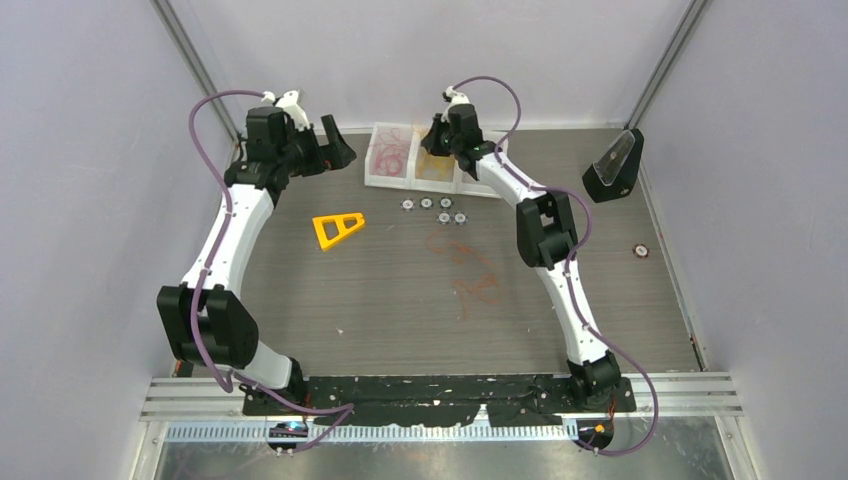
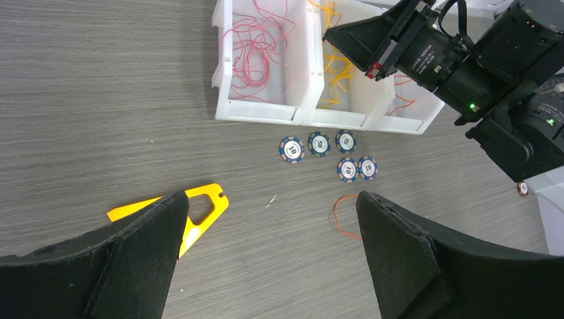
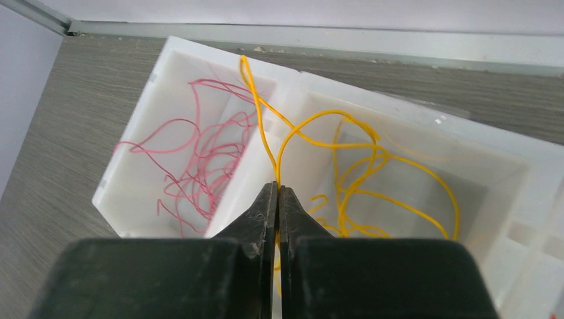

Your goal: Untangle the cables

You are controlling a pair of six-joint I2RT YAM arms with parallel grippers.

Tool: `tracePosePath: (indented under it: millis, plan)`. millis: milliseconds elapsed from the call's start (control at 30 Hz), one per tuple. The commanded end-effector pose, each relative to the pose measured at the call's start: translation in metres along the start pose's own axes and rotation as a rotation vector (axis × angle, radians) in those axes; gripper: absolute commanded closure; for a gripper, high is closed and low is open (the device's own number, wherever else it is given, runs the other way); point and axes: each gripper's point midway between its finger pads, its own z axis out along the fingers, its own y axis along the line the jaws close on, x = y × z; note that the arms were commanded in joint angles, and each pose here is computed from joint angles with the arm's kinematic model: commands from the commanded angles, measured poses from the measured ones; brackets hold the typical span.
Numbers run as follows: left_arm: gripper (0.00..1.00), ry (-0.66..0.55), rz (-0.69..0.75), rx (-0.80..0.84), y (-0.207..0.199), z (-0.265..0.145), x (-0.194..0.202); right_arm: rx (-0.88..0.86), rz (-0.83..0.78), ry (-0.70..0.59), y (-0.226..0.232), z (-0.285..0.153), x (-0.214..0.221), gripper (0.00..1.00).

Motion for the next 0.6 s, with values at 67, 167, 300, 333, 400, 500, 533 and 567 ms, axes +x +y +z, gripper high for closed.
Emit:
tracePosePath:
  millis: [67, 167, 300, 333, 400, 500, 533, 567]
  plan:
    - [0.00, -0.051, -0.002, 0.050, -0.012, -0.002, -0.022, -0.021, 0.001, -0.141, 0.005, -0.036, -0.065, 0.95]
    - [0.00, -0.051, -0.009, 0.057, -0.013, 0.000, -0.023, 0.002, -0.005, -0.123, 0.001, -0.041, -0.063, 0.95]
    - [0.00, -0.046, -0.012, 0.061, -0.014, 0.000, -0.022, 0.047, 0.008, -0.011, -0.012, -0.041, -0.031, 0.95]
    - [0.01, -0.045, -0.011, 0.059, -0.013, 0.000, -0.022, 0.059, 0.013, 0.016, -0.016, -0.041, -0.023, 0.95]
    - [0.00, -0.045, -0.006, 0.057, -0.013, -0.002, -0.021, 0.067, 0.007, 0.045, -0.018, -0.040, -0.013, 0.95]
    - [0.00, -0.042, -0.001, 0.053, -0.012, -0.003, -0.019, 0.053, -0.022, 0.064, -0.012, -0.039, -0.007, 0.95]
    - [0.01, -0.039, 0.001, 0.053, -0.012, -0.003, -0.018, 0.051, -0.034, 0.080, -0.011, -0.037, -0.002, 0.95]
    - [0.00, -0.038, 0.001, 0.051, -0.011, -0.003, -0.017, 0.039, -0.045, 0.075, -0.005, -0.036, -0.005, 0.95]
